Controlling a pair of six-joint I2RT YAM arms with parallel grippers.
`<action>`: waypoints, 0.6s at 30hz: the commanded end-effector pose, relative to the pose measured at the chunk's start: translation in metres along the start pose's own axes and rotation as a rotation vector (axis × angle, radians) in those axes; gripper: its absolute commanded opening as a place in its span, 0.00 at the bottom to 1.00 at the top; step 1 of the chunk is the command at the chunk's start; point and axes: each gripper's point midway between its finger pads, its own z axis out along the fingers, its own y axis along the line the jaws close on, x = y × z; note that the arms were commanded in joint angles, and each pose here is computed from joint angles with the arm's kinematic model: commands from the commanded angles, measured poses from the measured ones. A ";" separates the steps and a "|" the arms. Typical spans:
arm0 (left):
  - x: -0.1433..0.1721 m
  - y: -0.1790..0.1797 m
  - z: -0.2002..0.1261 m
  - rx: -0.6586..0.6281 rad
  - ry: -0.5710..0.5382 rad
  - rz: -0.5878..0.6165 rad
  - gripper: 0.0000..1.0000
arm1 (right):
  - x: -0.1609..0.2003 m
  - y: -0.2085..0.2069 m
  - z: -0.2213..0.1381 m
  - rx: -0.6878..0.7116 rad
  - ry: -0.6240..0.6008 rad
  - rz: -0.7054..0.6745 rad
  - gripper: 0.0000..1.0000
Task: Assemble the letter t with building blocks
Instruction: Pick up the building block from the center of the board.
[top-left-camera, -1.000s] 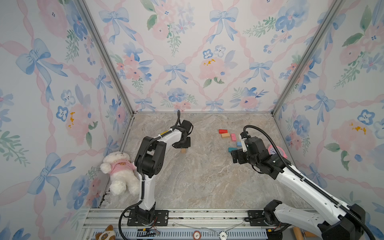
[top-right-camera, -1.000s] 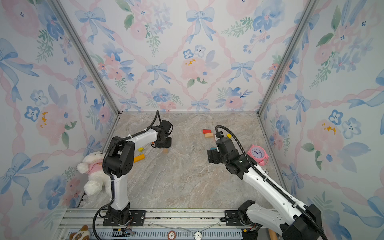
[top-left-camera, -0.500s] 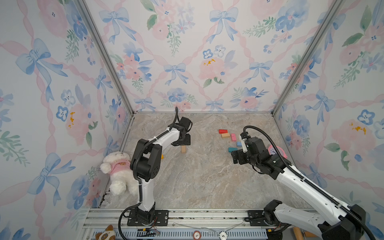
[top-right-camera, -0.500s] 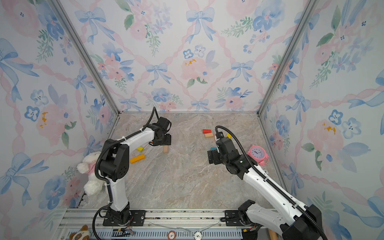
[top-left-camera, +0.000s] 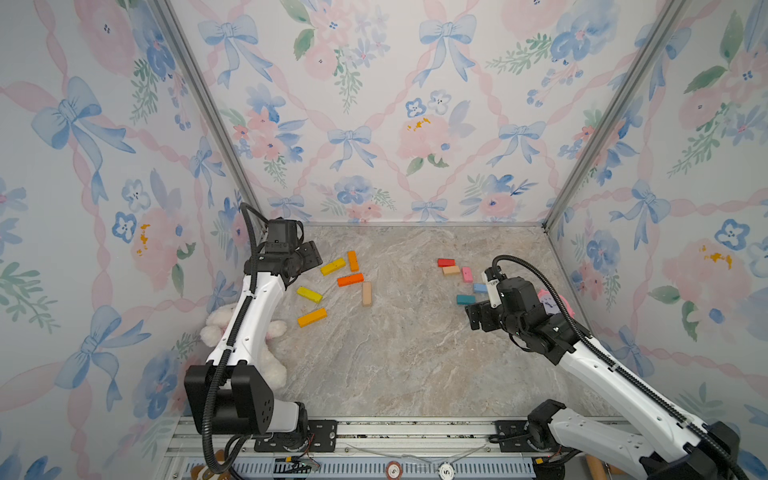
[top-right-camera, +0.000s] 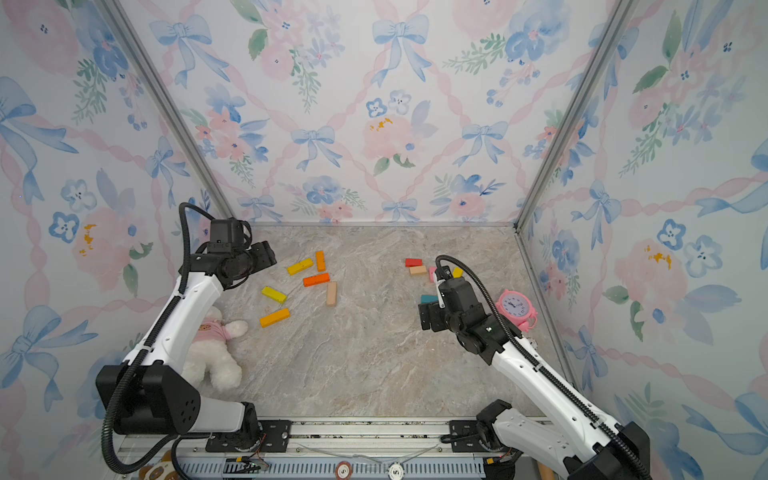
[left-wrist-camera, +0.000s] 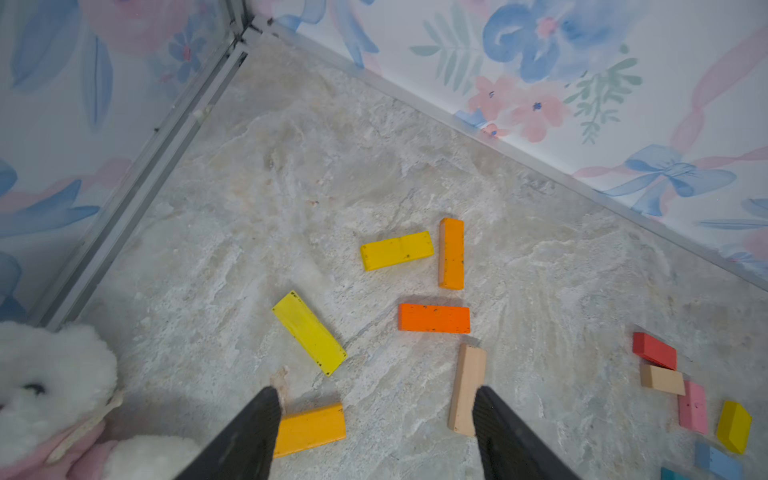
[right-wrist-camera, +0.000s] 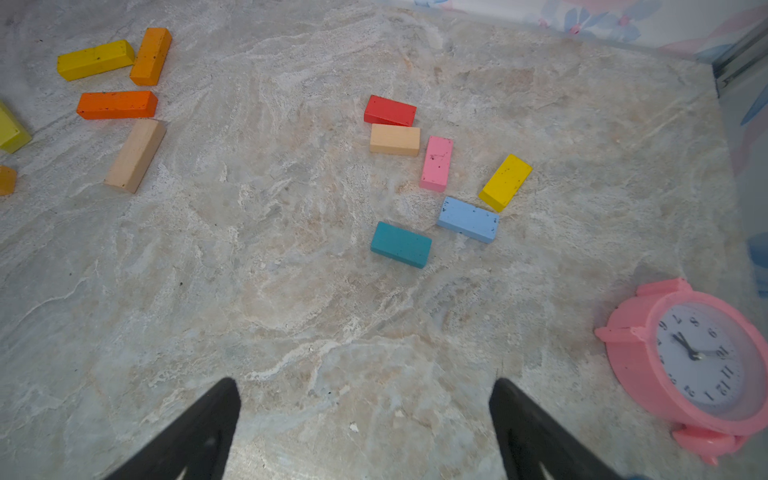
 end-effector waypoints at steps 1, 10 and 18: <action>0.044 0.010 0.031 0.028 0.179 -0.056 0.73 | -0.002 0.005 -0.001 -0.043 -0.019 0.003 0.96; 0.086 0.041 0.091 0.004 0.334 -0.190 0.62 | 0.004 0.005 -0.002 -0.049 -0.017 0.014 0.96; 0.103 0.054 0.124 -0.019 0.379 -0.259 0.56 | 0.005 0.007 0.001 -0.052 -0.009 0.012 0.96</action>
